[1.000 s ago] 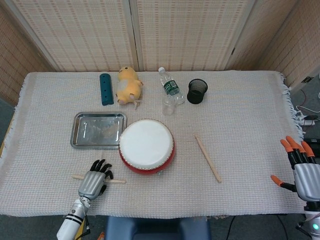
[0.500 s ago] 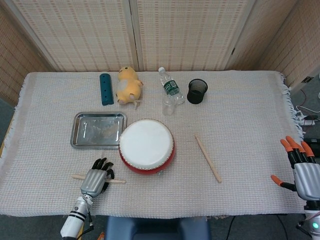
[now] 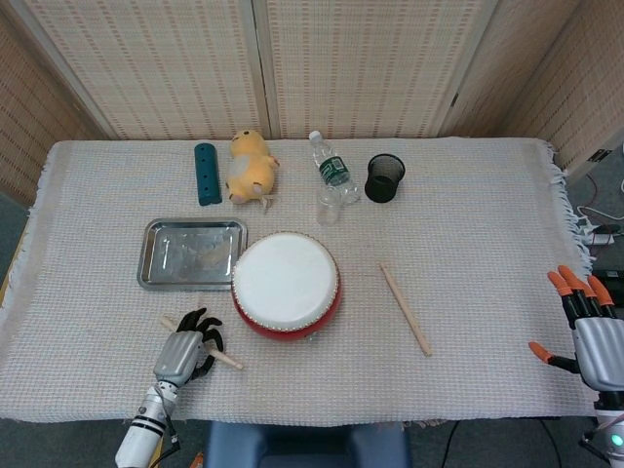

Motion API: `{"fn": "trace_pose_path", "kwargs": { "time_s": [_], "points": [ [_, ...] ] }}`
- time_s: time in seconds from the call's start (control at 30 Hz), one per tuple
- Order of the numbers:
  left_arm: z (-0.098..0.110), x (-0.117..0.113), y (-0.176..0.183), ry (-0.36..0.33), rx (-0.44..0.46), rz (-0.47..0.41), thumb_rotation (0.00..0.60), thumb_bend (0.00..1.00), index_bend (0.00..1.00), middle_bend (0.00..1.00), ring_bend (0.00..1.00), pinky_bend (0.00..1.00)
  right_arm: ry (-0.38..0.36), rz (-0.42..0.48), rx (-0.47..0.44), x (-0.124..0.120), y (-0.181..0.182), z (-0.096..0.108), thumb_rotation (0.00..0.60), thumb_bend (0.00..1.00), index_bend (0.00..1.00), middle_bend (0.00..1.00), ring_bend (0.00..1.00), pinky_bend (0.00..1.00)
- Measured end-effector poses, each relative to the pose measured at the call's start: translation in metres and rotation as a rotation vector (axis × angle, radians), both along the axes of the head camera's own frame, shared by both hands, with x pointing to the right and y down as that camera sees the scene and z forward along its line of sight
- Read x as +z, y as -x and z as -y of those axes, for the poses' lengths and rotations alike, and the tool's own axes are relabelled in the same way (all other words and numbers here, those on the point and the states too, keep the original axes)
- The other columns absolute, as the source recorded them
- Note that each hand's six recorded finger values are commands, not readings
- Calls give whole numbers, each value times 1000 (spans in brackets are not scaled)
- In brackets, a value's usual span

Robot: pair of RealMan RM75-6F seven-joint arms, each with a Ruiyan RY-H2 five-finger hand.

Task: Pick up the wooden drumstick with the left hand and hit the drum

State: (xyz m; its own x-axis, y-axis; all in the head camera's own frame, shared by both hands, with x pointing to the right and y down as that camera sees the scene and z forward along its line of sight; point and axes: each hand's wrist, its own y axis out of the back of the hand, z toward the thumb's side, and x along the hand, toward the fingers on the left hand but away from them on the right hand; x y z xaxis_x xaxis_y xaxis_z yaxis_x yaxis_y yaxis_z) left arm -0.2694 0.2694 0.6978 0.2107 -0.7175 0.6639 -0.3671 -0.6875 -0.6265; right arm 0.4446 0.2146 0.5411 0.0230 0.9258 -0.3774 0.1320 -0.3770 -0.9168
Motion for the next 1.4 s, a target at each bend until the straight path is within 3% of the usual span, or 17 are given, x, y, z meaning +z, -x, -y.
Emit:
{"fn": "trace_pose_path", "kwargs": {
  "time_s": [0.33,0.67,0.87,1.07,1.4],
  "points": [
    [14,-30,20,77,-344,-371,600,381,573,270,78,84,2,1,-12,-1,4,0,600,61,0,0,0,0],
    [27,-47,41,272,-642,-781,600,384,590,292,99,105,1,-5,-8,-4,5,-2,600,61,0,0,0,0],
    [31,-52,47,398,-770,-995,600,385,591,292,100,110,5,-7,-11,-4,7,-2,600,62,0,0,0,0],
    [32,-51,56,532,-845,-1142,600,385,591,291,100,114,9,-9,-13,-3,8,-3,600,61,0,0,0,0],
    [31,-38,74,713,-922,-1261,600,385,587,294,112,120,14,-15,-10,-3,9,-4,600,62,0,0,0,0]
  ]
}}
